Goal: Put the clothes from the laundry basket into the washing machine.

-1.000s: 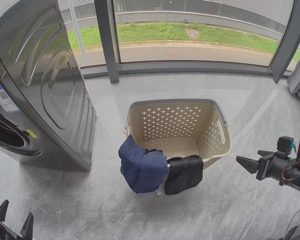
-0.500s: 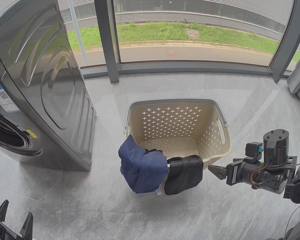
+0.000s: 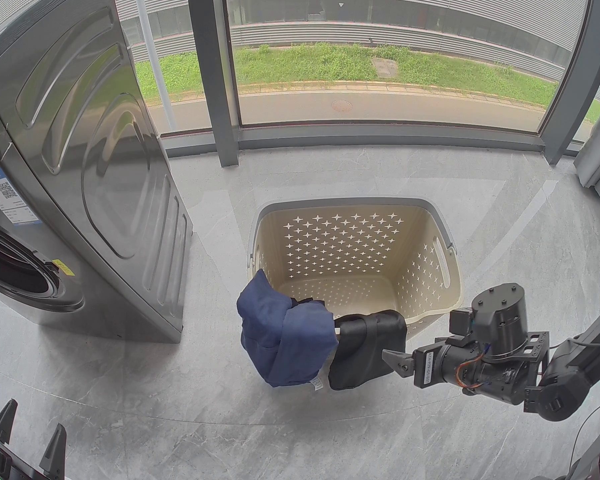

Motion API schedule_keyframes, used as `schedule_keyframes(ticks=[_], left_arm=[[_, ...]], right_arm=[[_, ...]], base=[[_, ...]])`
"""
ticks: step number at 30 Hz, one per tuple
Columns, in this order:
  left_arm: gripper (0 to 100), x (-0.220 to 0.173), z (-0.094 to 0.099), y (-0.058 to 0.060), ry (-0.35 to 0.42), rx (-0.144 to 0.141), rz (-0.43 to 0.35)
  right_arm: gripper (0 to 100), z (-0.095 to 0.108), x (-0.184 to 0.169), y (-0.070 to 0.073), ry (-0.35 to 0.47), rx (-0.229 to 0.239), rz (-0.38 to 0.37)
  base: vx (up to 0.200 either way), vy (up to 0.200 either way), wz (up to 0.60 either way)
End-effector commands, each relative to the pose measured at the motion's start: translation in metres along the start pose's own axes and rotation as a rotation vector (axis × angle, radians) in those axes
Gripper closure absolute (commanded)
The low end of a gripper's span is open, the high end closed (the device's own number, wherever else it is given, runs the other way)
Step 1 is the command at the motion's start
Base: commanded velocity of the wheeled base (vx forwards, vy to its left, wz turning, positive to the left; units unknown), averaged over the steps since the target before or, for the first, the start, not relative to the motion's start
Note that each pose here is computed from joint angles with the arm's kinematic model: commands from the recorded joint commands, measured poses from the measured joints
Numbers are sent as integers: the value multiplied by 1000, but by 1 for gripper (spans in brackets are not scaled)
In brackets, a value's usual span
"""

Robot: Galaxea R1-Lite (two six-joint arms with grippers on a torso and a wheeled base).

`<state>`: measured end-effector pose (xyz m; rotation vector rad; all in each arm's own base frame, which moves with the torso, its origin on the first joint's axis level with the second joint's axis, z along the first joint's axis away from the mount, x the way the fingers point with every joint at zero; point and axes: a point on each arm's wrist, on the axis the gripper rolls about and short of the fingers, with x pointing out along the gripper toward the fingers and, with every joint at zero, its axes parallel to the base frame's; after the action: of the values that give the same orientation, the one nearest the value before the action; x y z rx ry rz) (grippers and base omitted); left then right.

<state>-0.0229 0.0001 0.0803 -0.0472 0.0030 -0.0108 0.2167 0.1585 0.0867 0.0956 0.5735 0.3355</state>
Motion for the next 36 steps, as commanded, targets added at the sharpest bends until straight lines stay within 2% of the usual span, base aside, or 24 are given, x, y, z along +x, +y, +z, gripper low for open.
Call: schedule_keyframes(ticks=[1,8,15,26,36], left_arm=[[0,0,-5,0,3,0,0],[0,0,-5,0,5,0,0],[0,0,-5,0,5,0,0],[0,0,-5,0,5,-2,2],[0,0,-5,0,5,-2,2]], right_arm=[[0,-15,18,4,61,-22,-15],[0,-25,38,11,99,-42,-29],[0,-34,60,17,95,-61,-33],[0,-37,99,25,50,-50,-21],[0,-36,116,24,7,-32,-27]], base=[[0,0,0],[0,0,0],[0,0,0],[0,0,0],[0,0,0]])
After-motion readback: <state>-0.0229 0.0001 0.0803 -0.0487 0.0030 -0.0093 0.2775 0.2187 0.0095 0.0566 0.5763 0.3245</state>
